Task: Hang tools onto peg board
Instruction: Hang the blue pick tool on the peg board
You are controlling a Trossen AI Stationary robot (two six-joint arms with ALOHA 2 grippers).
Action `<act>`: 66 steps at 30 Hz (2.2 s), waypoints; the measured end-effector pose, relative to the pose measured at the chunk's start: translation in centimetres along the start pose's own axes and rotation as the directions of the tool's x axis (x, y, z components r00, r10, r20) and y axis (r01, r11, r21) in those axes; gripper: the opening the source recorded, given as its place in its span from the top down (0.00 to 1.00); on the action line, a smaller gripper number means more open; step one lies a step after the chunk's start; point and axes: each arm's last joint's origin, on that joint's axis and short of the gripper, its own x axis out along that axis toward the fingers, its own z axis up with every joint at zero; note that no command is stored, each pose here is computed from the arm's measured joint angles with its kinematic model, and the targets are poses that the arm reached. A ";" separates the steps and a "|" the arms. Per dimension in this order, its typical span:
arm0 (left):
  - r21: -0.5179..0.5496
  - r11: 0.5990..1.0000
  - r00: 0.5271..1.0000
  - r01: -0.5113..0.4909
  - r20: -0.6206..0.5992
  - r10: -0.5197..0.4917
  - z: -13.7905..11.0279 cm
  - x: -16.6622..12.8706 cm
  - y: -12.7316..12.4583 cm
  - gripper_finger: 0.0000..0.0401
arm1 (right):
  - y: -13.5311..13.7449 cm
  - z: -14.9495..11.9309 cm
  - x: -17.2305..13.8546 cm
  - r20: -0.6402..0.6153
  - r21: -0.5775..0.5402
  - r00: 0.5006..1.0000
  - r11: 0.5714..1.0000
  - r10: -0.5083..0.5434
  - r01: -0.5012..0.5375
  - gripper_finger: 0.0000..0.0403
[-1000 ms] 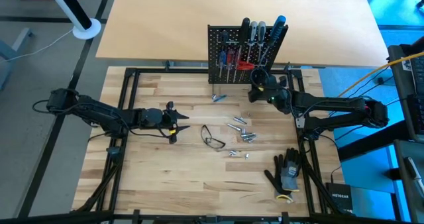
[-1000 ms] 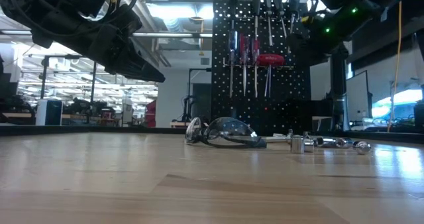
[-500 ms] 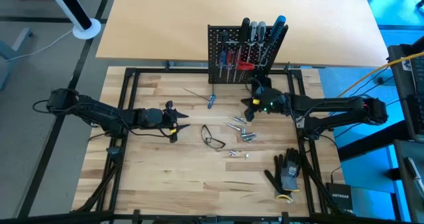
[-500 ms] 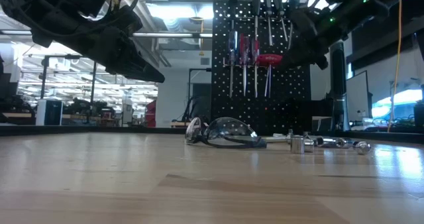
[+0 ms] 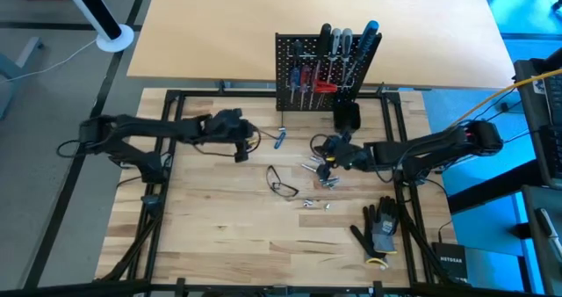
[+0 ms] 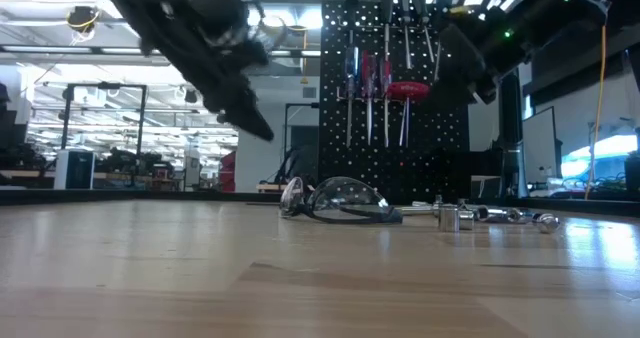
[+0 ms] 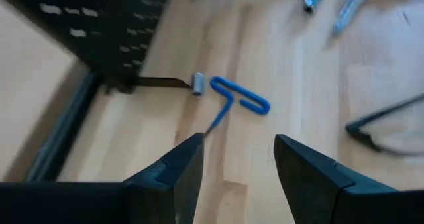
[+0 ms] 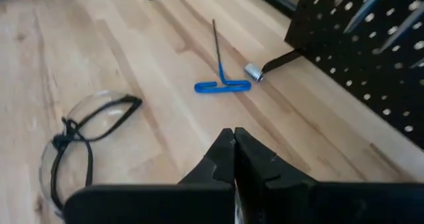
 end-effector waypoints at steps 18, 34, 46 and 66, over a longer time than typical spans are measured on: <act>0.034 0.990 0.965 0.134 -0.232 -0.122 -1.2 9.2 6.1 0.57 | 1.1 -1.7 2.7 -0.053 -0.062 0.998 0.998 -0.037 0.033 1.00; -0.018 0.959 0.930 0.284 -0.238 -0.280 -3.9 10.0 8.7 0.58 | 0.9 -1.6 2.8 -0.015 -0.141 0.994 0.984 -0.112 0.109 1.00; -0.016 0.954 0.912 0.299 -0.289 -0.291 -4.9 11.0 8.5 0.80 | 0.8 -1.4 2.8 0.025 -0.154 0.984 0.972 -0.175 0.177 1.00; 0.028 0.946 0.901 0.324 -0.314 -0.300 -3.3 9.4 6.6 1.00 | 0.7 -1.4 2.7 0.031 -0.156 0.980 0.968 -0.196 0.198 1.00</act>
